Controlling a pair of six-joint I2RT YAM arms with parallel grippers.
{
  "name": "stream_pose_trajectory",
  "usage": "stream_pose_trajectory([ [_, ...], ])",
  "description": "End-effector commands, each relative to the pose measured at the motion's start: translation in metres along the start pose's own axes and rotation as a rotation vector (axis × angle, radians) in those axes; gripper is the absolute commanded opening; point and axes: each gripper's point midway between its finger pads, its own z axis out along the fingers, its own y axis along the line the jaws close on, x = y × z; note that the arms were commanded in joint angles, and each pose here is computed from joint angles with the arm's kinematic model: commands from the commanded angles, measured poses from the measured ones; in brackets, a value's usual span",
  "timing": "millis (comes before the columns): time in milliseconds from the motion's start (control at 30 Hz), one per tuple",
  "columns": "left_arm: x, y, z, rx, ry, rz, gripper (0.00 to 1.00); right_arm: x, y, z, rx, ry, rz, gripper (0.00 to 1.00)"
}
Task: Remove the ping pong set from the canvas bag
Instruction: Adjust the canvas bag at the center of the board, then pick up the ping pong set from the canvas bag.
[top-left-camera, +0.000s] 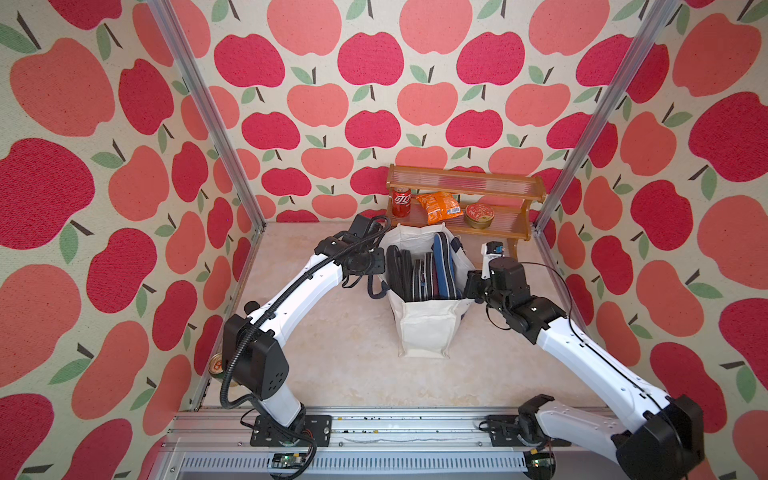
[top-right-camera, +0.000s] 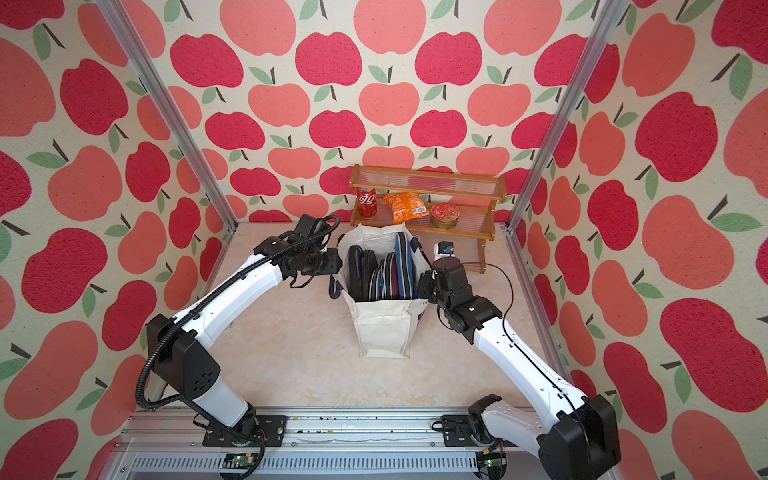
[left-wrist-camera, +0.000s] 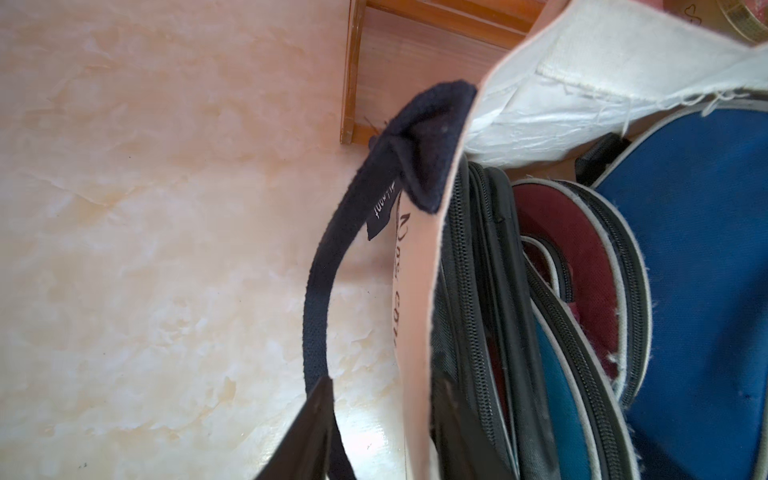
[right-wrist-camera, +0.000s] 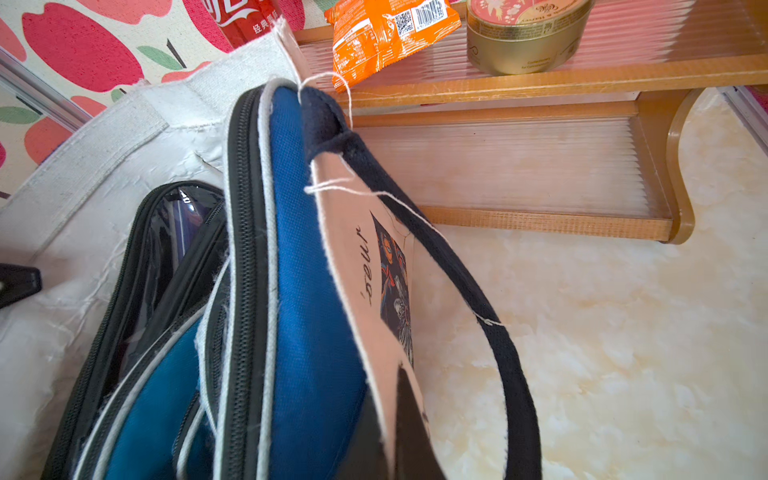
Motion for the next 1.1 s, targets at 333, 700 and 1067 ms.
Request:
stream_pose_trajectory([
  [333,-0.009,0.015,-0.014,0.001,-0.053,0.007,0.0,-0.067,0.0,-0.059,0.062,-0.135,-0.157,0.74],
  [700,-0.006,0.03,-0.021,-0.005,-0.073,-0.006,0.0,-0.092,0.078,-0.069,-0.126,-0.132,-0.248,0.84],
  [1067,-0.005,0.035,-0.029,0.003,-0.103,0.019,0.0,-0.04,0.093,0.01,-0.073,0.141,-0.234,0.79],
])
